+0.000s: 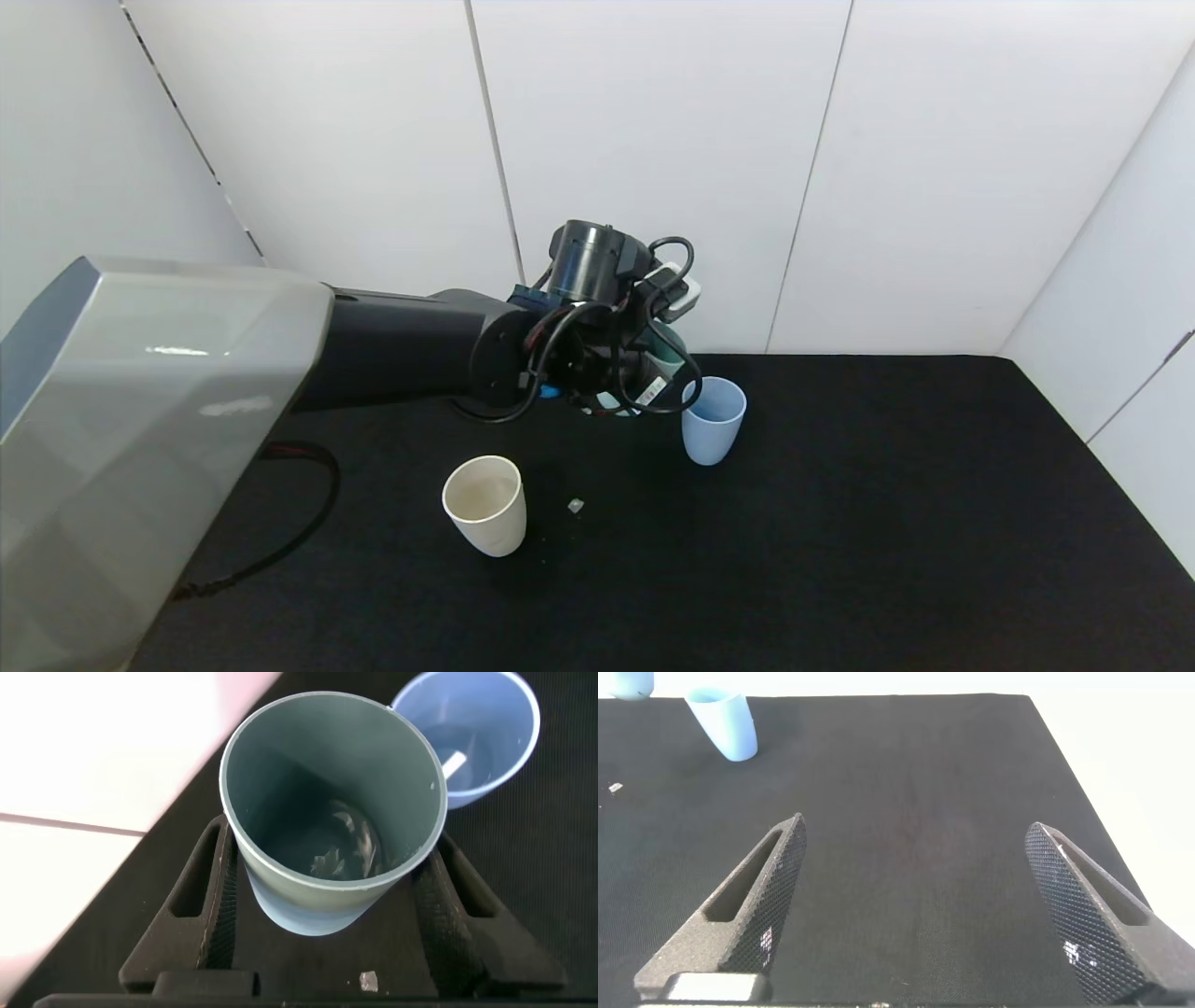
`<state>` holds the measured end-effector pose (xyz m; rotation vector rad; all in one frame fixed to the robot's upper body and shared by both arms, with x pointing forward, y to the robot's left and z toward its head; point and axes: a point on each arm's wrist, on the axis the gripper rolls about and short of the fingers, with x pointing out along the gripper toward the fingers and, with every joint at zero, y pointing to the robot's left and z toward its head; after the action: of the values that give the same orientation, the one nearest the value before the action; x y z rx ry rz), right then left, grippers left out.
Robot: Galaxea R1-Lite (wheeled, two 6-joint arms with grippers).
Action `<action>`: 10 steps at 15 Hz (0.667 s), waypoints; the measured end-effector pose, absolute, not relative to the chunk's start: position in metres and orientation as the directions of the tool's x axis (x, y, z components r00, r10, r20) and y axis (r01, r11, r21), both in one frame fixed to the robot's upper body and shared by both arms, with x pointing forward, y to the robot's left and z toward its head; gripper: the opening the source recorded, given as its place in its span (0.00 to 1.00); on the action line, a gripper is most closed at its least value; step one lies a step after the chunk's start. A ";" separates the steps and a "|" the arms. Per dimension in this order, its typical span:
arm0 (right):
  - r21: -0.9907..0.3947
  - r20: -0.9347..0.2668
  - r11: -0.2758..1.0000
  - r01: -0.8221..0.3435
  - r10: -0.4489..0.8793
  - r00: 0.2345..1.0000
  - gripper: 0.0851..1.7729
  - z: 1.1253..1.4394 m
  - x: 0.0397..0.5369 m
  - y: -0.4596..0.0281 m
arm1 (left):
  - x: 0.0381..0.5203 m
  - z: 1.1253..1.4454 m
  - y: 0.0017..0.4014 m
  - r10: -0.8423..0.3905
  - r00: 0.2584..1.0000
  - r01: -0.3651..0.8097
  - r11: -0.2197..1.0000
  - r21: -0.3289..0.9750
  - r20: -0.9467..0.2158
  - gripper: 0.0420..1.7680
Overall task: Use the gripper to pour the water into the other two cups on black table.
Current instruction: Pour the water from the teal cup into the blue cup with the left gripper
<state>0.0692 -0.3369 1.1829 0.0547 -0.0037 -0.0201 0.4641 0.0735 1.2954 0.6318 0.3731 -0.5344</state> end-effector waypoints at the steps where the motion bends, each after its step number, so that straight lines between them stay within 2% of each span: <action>1: 0.055 0.003 0.998 0.020 -0.020 1.000 0.96 1.183 0.069 -0.337 | 0.465 1.294 0.072 -0.342 0.798 0.580 0.662 0.475 -0.497 0.62; 10: 0.055 0.003 0.998 0.019 -0.019 1.000 0.96 1.183 0.069 -0.337 | 0.472 1.302 0.061 -0.228 0.837 0.537 0.514 0.669 -0.497 0.62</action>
<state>0.0692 -0.3370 1.1828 0.0551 -0.0033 -0.0189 0.4718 0.0610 1.3022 0.9240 0.3707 -0.4722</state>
